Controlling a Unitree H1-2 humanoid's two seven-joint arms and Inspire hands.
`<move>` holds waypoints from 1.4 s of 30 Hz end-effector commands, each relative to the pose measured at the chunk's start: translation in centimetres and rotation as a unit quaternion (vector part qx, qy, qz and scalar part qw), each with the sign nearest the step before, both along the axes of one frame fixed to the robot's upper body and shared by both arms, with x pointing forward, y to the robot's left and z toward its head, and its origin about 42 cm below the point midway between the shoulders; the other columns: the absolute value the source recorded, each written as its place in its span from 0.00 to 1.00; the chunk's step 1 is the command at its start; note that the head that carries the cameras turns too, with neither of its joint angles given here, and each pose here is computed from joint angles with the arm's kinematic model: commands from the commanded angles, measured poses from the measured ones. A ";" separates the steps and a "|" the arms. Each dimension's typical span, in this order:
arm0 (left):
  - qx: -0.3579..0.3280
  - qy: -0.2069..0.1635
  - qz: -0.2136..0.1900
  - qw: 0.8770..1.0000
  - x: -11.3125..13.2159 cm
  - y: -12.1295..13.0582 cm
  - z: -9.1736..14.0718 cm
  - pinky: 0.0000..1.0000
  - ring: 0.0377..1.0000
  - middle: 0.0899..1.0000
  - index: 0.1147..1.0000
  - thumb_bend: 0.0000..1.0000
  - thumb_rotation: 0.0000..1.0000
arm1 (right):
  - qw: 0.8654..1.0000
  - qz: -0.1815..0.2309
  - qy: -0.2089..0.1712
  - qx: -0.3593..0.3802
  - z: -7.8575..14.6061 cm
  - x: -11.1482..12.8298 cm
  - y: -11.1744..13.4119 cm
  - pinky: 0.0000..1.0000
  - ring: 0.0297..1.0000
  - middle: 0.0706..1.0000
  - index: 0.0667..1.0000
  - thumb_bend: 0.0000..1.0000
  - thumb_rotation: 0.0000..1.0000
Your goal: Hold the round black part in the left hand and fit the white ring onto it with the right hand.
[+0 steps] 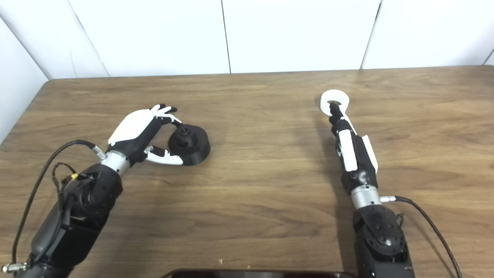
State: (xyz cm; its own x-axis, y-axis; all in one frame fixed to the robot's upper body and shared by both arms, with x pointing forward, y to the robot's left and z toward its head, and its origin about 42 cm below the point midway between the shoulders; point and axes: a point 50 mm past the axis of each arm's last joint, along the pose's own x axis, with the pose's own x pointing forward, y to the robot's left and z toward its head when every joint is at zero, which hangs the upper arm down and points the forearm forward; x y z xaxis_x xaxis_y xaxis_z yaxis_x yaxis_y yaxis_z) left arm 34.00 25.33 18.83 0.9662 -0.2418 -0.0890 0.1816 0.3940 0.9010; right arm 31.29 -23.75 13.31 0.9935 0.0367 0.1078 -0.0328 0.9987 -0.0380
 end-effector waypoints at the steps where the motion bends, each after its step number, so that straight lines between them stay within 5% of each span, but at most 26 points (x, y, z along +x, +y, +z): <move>1: 0.011 -0.022 -0.015 1.000 0.0 -0.7 0.9 1.00 1.00 0.93 0.60 0.83 0.26 | 1.000 0.001 -0.006 -0.006 -0.1 -0.5 0.3 0.99 0.97 0.96 0.94 0.69 1.00; 42: -0.040 0.001 -0.122 0.992 -5.6 -10.4 -3.1 1.00 1.00 0.93 0.58 0.87 0.27 | 1.000 -0.002 -0.004 0.004 0.1 -0.9 0.8 1.00 0.98 0.96 0.95 0.70 1.00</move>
State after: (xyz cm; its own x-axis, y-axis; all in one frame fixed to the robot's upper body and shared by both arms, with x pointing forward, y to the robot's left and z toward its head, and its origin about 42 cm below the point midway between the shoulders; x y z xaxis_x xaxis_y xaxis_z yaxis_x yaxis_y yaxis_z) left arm 29.07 15.07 16.56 0.8896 -0.4564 -0.0195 0.2483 0.4473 0.8592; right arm 30.67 -23.41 13.25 0.9944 0.0300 0.1017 -0.0251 0.9985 -0.0490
